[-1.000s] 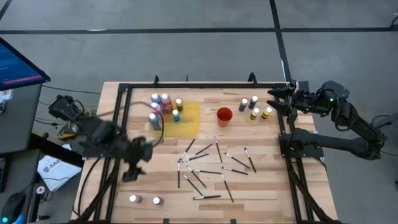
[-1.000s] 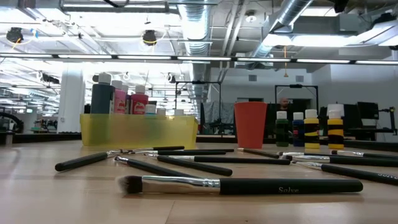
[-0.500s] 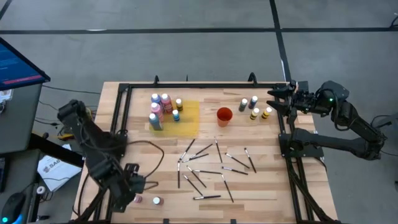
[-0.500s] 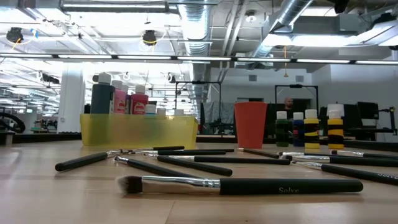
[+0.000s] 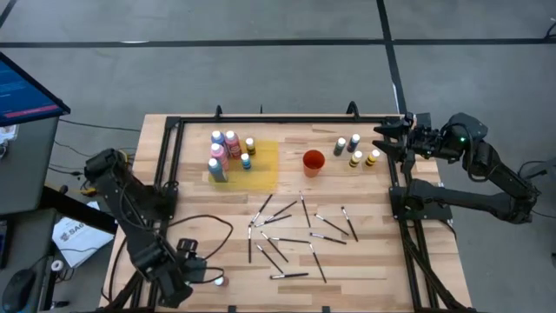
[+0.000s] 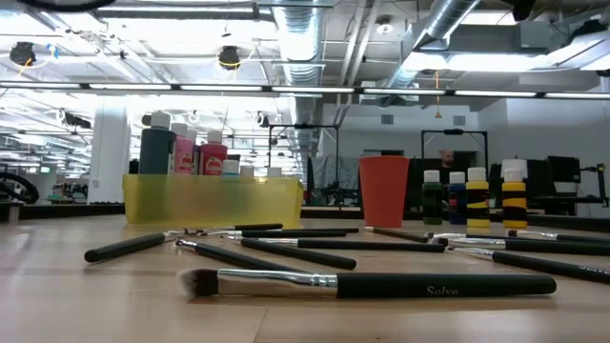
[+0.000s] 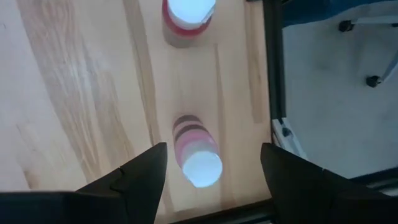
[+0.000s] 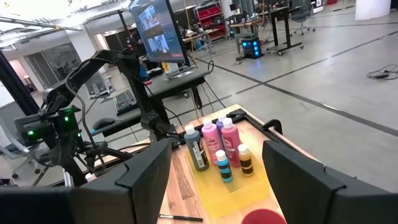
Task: Pick & Place Paint Supplies
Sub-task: Put the pink paint bottle into the yellow bin
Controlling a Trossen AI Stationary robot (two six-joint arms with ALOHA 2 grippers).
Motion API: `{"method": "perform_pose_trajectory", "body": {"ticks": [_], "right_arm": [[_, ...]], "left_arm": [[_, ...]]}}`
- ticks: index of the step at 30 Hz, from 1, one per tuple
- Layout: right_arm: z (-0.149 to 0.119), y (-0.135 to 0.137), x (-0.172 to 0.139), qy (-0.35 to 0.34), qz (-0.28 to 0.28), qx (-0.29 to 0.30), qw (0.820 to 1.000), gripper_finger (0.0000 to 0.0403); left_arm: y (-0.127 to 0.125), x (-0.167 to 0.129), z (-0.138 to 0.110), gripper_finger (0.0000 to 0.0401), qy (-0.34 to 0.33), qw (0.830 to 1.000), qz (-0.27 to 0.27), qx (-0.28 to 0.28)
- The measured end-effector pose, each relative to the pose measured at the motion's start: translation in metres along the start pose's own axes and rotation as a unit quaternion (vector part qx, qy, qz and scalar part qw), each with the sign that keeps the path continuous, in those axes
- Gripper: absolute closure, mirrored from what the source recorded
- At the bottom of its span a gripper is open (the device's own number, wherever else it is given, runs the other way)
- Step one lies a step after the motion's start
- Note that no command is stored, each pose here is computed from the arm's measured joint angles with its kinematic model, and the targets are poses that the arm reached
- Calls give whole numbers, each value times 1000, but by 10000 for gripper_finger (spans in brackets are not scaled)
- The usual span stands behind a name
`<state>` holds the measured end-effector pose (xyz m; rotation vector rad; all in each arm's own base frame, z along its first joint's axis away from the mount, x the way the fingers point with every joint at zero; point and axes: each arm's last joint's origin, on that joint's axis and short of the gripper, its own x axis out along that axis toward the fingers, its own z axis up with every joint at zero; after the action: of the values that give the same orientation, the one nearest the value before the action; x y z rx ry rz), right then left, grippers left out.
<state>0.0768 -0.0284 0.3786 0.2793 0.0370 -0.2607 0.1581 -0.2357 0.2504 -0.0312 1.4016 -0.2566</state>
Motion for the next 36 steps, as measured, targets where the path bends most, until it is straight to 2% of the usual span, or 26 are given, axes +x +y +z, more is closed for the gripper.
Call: {"method": "perform_pose_trajectory", "body": {"ticks": [7, 17, 25, 36], "right_arm": [[0, 0, 0, 0, 0, 1, 1000, 155], [0, 0, 0, 0, 0, 1, 1000, 155], [0, 0, 0, 0, 0, 1, 1000, 155], [0, -1, 0, -3, -13, 1, 1000, 155]], "left_arm": [[12, 17, -15, 148, 27, 999, 16, -32], [20, 8, -22, 150, -30, 998, -52, -33], [23, 18, -25, 176, -20, 998, -39, -33], [19, 22, -27, 181, -16, 999, -36, -33]]}}
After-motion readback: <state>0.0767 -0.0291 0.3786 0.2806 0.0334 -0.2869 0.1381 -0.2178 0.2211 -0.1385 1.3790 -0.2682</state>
